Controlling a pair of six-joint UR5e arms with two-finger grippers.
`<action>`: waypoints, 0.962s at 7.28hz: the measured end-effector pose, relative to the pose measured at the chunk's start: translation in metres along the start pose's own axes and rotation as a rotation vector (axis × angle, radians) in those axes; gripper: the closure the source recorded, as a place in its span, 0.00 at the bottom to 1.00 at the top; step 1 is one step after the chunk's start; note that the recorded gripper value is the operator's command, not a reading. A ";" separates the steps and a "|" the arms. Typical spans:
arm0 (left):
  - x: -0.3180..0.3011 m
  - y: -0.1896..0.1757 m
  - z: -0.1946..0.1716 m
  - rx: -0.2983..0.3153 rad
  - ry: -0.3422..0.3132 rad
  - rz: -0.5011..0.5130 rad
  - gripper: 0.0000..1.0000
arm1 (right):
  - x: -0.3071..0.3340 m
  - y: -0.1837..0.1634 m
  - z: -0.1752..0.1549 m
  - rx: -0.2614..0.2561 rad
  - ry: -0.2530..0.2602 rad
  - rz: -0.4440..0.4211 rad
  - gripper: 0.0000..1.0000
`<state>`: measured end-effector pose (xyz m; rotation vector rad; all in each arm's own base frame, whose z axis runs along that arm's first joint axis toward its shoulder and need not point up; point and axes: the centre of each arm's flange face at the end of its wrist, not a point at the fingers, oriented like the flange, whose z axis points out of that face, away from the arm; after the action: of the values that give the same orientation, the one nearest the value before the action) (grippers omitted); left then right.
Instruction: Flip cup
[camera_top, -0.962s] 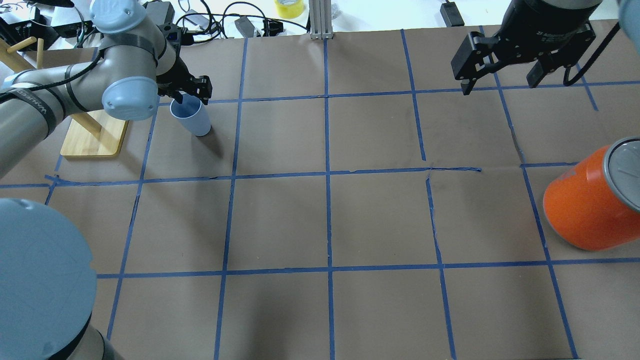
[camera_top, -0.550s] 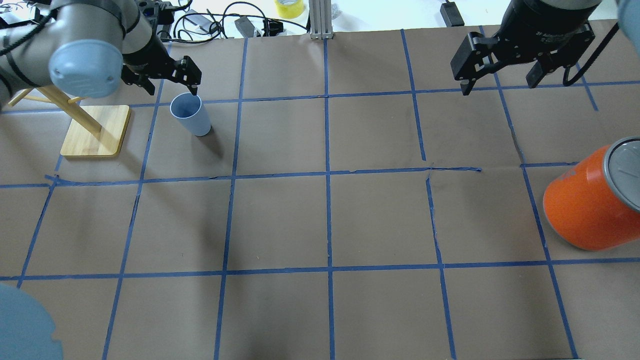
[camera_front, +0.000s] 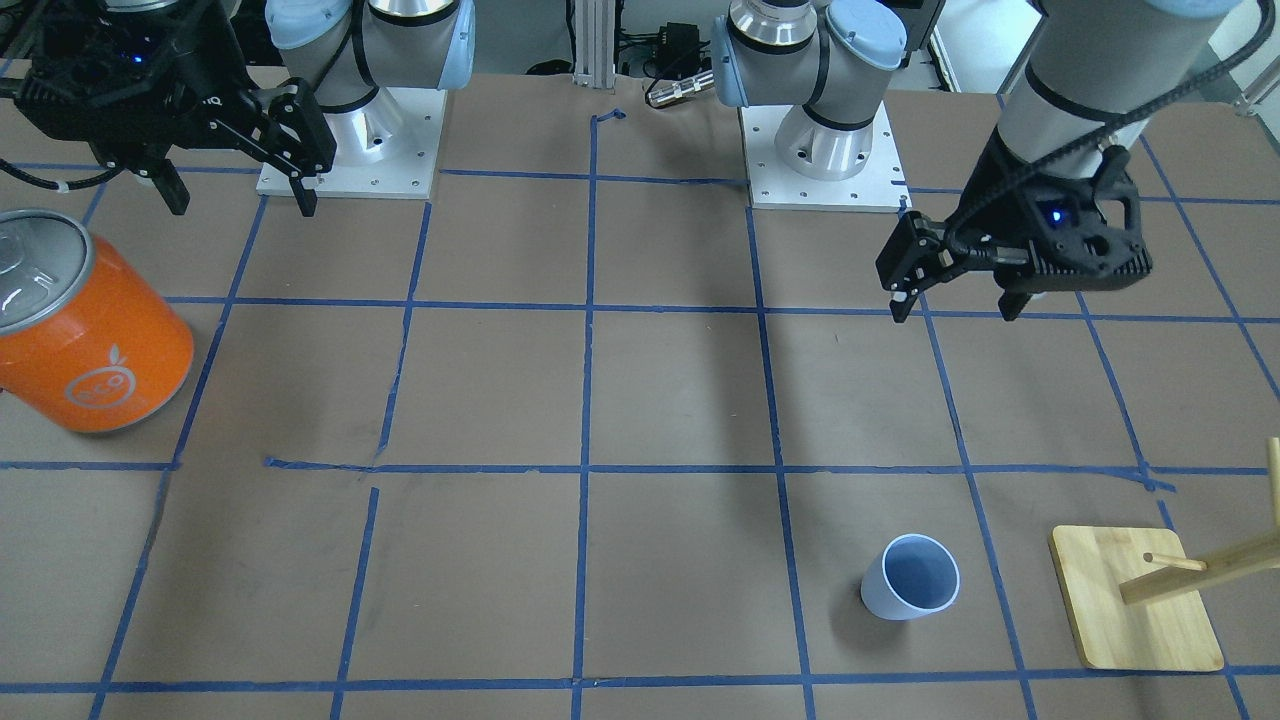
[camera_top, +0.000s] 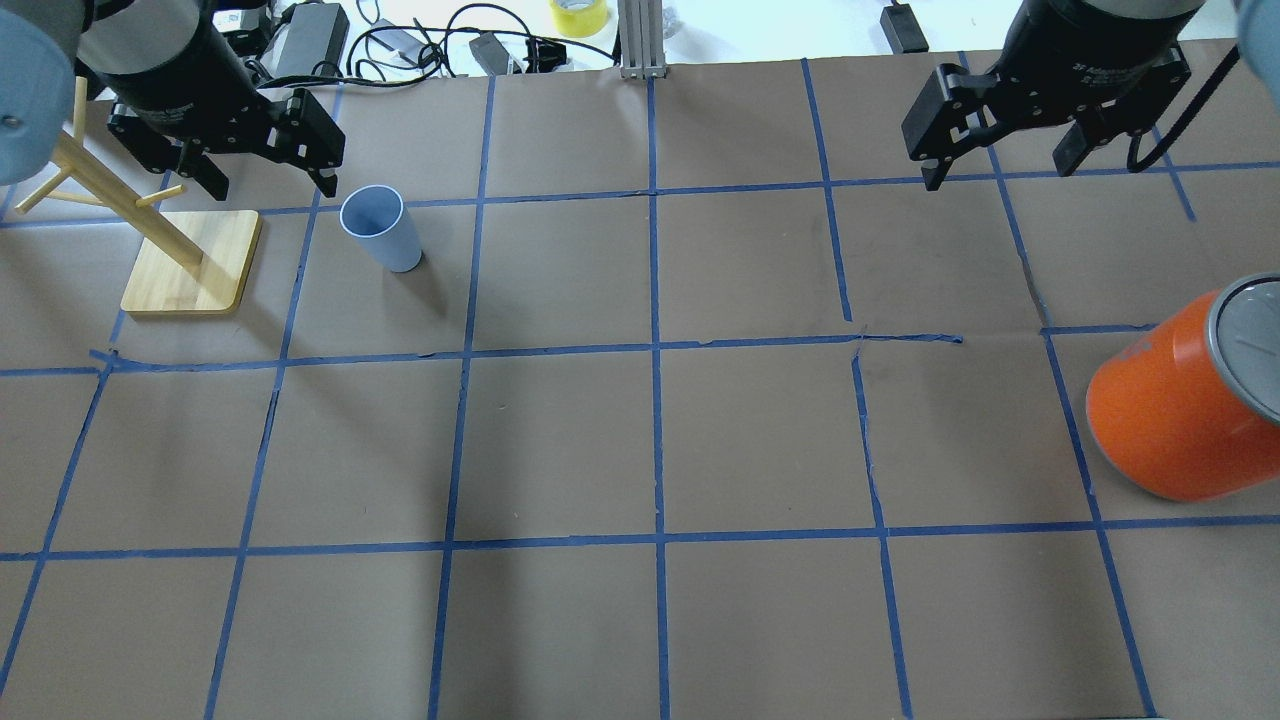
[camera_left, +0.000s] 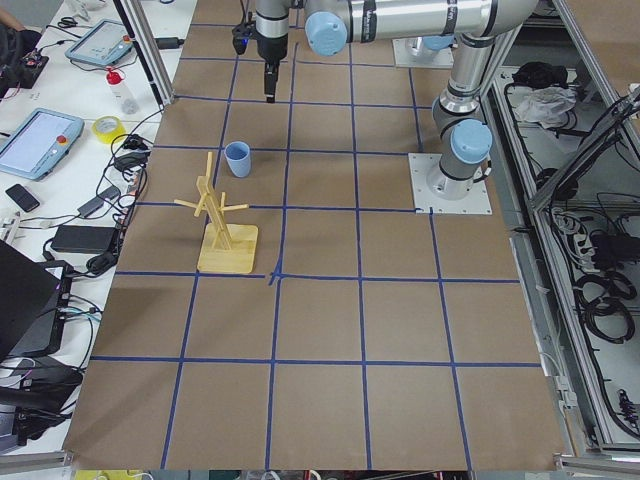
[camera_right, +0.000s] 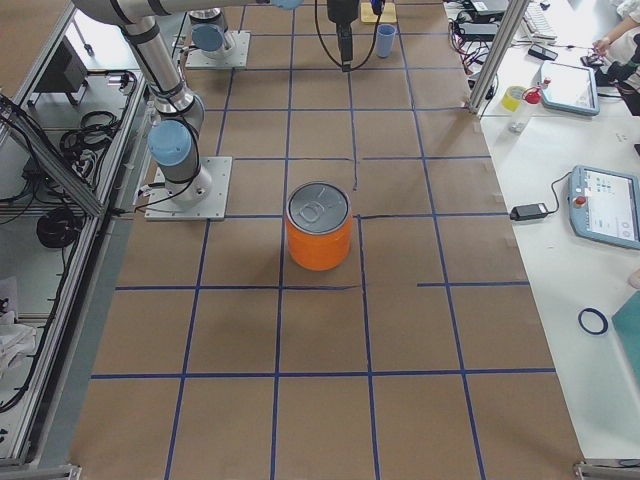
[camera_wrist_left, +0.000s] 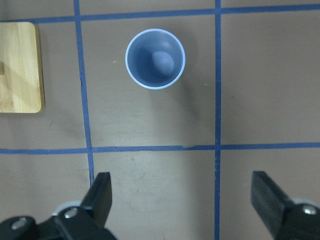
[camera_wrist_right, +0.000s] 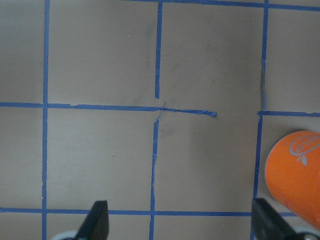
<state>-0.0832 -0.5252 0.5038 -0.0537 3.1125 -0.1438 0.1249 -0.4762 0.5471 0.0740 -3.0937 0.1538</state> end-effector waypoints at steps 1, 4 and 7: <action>0.009 0.013 -0.010 -0.002 0.036 -0.022 0.00 | 0.000 0.000 0.000 0.000 0.000 0.000 0.00; 0.031 0.039 -0.016 -0.013 0.031 0.002 0.00 | 0.000 0.000 0.000 0.000 0.000 0.000 0.00; 0.037 0.048 -0.020 -0.009 0.012 0.020 0.00 | 0.000 0.000 0.001 0.000 0.000 0.000 0.00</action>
<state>-0.1227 -0.4765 0.5181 -0.0228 3.1245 -0.1300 0.1252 -0.4767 0.5466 0.0747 -3.0937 0.1538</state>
